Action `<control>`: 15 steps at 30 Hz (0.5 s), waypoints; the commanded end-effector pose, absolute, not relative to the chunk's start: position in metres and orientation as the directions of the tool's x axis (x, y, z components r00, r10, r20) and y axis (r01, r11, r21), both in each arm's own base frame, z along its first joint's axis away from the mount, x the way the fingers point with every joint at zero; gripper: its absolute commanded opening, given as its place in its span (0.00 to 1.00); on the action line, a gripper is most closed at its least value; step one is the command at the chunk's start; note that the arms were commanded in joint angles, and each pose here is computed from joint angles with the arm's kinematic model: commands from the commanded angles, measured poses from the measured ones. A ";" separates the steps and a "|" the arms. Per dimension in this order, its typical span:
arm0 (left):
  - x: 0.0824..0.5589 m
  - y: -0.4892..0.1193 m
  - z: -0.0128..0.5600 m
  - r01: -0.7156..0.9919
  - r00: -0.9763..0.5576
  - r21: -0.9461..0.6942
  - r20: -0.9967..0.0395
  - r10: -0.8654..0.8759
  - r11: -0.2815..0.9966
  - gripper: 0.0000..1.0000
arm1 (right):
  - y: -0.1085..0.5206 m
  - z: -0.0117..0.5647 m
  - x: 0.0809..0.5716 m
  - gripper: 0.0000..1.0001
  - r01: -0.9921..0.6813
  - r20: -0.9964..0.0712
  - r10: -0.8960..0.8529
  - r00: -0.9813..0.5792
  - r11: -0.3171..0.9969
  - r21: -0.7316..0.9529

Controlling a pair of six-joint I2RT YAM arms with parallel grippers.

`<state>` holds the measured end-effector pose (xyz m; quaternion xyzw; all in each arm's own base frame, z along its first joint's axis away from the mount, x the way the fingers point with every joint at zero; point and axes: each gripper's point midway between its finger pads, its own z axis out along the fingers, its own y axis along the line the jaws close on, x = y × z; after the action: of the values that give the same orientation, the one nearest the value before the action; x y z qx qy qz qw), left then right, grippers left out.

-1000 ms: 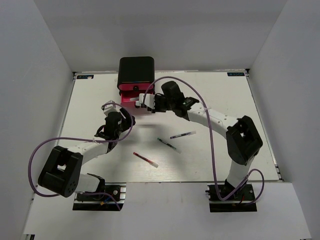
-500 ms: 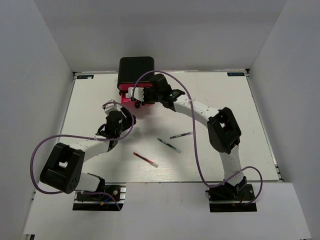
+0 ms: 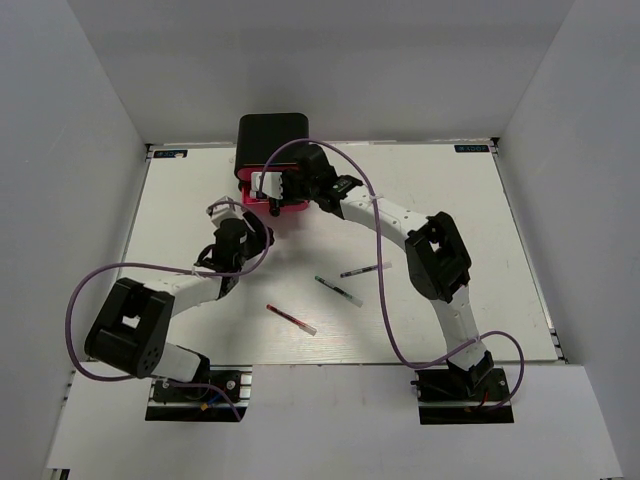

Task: Sort the stationery into containers
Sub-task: Place the stationery into the container

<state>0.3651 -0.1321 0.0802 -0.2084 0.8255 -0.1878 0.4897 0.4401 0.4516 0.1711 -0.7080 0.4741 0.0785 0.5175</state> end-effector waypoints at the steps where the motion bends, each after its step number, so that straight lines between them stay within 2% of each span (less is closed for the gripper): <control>1: 0.380 -0.138 0.096 -0.135 -0.400 -0.544 -0.735 -0.547 0.828 0.75 | 0.452 0.197 0.442 0.46 -0.722 -0.601 -0.565 0.565 0.015 -0.692; 7: 0.394 -0.146 0.102 -0.122 -0.391 -0.562 -0.731 -0.560 0.818 0.73 | 0.450 0.208 0.436 0.49 -0.734 -0.627 -0.548 0.554 0.034 -0.678; 13: 0.411 -0.149 0.112 -0.124 -0.366 -0.565 -0.738 -0.566 0.816 0.72 | 0.429 0.240 0.428 0.38 -0.763 -0.691 -0.522 0.500 0.111 -0.637; 15: 0.417 -0.152 0.107 -0.130 -0.374 -0.560 -0.737 -0.563 0.819 0.72 | 0.418 0.255 0.423 0.38 -0.774 -0.720 -0.508 0.474 0.149 -0.615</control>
<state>0.4015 -0.1487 0.0906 -0.2110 0.8167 -0.2017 0.4977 0.4287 0.4345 0.1789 -0.6850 0.5072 0.1027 0.5128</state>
